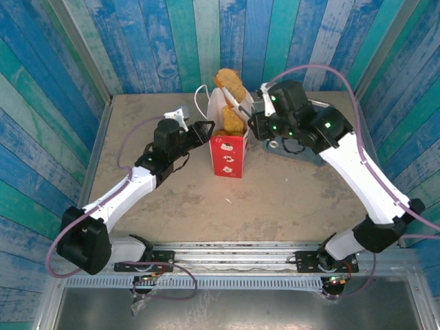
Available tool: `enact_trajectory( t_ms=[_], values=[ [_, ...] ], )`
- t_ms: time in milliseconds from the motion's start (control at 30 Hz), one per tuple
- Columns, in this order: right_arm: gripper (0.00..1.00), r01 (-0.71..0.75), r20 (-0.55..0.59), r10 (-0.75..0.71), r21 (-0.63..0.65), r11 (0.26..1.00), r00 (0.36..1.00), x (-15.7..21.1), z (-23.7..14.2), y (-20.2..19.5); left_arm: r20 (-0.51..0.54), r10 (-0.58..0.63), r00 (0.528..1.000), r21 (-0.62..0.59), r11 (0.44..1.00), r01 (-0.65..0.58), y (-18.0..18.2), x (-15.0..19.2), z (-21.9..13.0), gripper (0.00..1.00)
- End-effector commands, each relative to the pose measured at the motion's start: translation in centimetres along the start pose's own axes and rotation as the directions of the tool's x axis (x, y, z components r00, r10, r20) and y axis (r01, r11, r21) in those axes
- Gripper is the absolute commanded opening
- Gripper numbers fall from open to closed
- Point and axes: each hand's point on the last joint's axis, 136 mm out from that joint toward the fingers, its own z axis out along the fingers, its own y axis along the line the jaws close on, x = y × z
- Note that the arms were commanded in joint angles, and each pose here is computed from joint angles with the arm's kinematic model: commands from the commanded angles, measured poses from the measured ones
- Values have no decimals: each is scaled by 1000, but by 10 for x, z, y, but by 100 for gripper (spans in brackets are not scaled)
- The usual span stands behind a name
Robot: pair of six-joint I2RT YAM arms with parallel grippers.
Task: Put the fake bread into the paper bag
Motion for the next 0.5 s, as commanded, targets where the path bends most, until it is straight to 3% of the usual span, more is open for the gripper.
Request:
enact_trajectory(
  t_ms=[0, 467],
  values=[
    [44, 11, -17, -10, 55, 998, 1000, -2, 1, -5, -10, -2, 1000, 4, 1000, 2, 3, 6, 5, 55],
    [45, 53, -169, -44, 50, 997, 985, 29, 31, -1, -10, 14, 1000, -11, 1000, -14, 3, 4, 3, 47]
  ],
)
